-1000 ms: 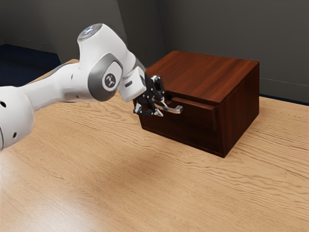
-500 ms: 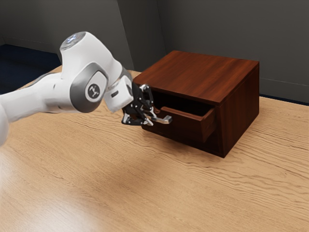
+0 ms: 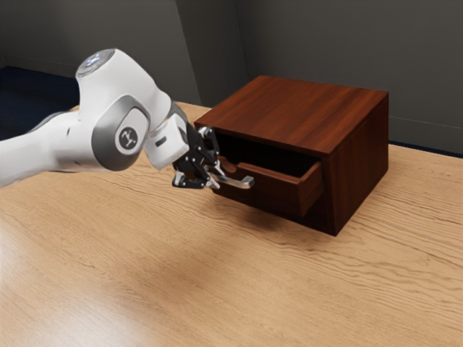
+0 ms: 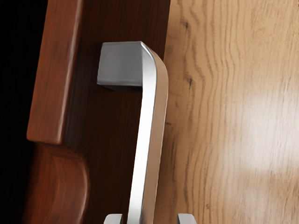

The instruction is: Pull the drawer handle with one arm to open the drawer

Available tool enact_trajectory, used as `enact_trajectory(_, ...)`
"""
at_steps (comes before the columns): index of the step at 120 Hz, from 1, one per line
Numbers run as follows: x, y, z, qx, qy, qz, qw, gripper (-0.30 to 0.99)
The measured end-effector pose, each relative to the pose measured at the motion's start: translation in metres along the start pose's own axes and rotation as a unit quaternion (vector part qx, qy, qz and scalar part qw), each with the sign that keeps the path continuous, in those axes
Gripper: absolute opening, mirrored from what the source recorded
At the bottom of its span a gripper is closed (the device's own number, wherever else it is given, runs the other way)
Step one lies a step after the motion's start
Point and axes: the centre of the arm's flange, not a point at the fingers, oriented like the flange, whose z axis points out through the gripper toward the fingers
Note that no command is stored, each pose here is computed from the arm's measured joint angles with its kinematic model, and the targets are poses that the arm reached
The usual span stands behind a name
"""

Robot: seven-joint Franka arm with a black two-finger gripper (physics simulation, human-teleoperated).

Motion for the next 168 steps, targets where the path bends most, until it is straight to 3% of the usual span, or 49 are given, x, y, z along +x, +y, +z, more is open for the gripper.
enact_trajectory(34, 0.000, 0.013, -0.006, -0.003, 0.001, -0.005, 1.000, 0.07)
enact_trajectory(69, 0.026, 0.029, -0.009, -0.008, 0.012, 0.012, 1.000, 0.06)
enact_trajectory(168, 0.016, 0.055, -0.031, -0.004, 0.011, 0.000, 1.000, 0.03)
